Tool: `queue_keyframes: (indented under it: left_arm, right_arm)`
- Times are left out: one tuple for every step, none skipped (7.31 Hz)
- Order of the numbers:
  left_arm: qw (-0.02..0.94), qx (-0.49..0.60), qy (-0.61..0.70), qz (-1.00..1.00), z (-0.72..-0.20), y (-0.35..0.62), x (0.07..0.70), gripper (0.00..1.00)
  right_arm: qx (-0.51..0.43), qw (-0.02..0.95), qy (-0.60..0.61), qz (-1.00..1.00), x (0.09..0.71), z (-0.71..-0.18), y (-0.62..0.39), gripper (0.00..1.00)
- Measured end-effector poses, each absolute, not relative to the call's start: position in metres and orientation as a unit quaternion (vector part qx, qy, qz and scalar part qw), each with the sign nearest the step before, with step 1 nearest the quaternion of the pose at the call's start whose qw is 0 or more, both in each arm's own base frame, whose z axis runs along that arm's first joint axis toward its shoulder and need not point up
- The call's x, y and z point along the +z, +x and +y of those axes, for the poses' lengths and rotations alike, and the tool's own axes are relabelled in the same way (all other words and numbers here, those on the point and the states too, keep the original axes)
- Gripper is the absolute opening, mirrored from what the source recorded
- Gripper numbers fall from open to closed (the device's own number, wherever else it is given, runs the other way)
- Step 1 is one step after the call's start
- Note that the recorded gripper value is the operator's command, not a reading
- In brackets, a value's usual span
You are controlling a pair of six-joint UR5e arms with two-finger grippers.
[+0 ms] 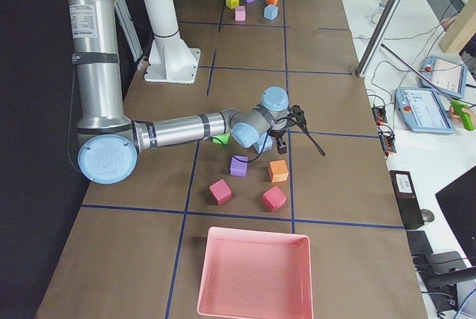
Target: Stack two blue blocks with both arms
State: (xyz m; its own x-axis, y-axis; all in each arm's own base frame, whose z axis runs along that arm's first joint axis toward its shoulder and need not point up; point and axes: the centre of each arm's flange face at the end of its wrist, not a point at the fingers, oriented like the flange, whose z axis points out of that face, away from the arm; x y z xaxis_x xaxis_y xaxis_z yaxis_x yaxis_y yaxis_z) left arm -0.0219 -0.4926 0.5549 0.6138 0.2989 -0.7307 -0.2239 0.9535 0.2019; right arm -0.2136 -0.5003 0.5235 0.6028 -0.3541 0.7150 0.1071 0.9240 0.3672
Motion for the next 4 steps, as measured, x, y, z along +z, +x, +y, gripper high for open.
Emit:
queue_keyframes:
  left_arm:
    - [0.891,0.148,0.045,0.426,-0.492,-0.017,0.554,1.00]
    - [0.888,0.151,0.045,0.432,-0.491,-0.013,0.553,1.00]
    - [0.887,0.153,0.045,0.434,-0.491,-0.011,0.552,1.00]
    - [0.886,0.153,0.046,0.435,-0.491,-0.010,0.551,1.00]
  right_arm:
    - [-0.144,0.883,0.154,-0.419,0.516,-0.491,-0.237,0.97]
    - [-0.153,0.883,0.157,-0.416,0.513,-0.484,-0.247,0.96]
    - [-0.159,0.884,0.154,-0.413,0.516,-0.477,-0.254,0.96]
    - [-0.166,0.885,0.152,-0.407,0.521,-0.471,-0.263,0.96]
